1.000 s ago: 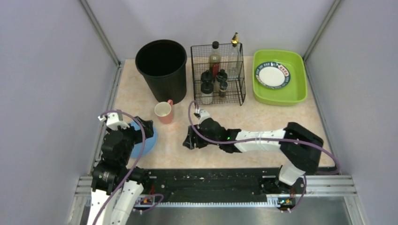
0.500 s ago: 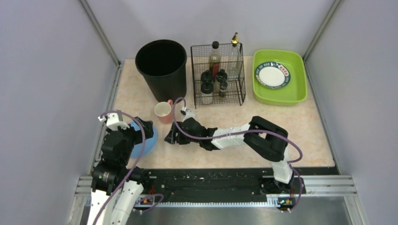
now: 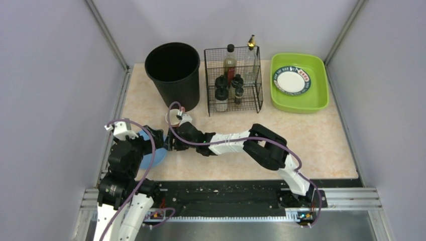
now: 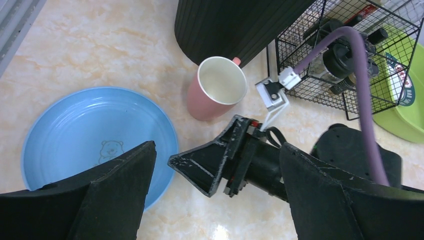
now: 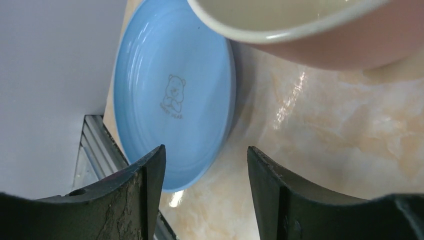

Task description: Clear the kitchen counter

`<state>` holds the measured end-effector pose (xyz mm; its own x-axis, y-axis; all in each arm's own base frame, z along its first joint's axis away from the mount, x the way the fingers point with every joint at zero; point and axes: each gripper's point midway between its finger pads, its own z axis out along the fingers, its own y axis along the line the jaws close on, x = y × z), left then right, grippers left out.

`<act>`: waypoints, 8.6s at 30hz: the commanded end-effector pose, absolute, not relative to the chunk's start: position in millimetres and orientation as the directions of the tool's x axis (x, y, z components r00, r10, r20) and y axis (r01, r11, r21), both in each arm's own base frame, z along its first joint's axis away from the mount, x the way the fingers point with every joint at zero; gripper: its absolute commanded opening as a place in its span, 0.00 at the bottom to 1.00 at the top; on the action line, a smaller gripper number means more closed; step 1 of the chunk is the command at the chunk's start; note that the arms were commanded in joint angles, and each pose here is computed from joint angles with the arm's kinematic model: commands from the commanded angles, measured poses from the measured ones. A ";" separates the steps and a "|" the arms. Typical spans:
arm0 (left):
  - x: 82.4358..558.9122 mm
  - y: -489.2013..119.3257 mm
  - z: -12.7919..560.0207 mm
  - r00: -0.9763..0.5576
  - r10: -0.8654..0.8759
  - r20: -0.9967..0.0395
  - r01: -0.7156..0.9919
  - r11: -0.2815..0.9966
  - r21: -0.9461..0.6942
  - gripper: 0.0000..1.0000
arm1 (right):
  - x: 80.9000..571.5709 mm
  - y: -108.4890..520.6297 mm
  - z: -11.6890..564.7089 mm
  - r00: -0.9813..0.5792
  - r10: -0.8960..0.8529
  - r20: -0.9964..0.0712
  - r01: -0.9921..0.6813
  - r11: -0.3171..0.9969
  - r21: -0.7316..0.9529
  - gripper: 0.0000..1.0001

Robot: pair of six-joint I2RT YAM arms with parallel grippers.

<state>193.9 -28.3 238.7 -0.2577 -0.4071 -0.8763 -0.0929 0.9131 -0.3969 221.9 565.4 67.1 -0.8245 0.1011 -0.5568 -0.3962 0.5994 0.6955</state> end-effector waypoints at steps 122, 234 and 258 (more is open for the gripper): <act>192.7 -38.7 256.3 -0.216 -0.404 -0.889 -0.002 0.910 -0.414 0.98 | 570.0 -100.2 66.4 -0.193 0.795 -0.576 0.680 0.531 0.505 0.49; 188.7 -40.4 260.7 -0.199 -0.409 -0.891 0.021 0.907 -0.421 0.97 | 345.7 499.0 86.2 -0.642 -0.200 -0.740 -0.502 0.839 0.209 0.25; 189.4 -40.3 259.8 -0.202 -0.408 -0.890 0.018 0.907 -0.420 0.97 | 288.2 398.4 221.3 -0.467 -0.190 -0.864 -0.606 0.780 0.157 0.00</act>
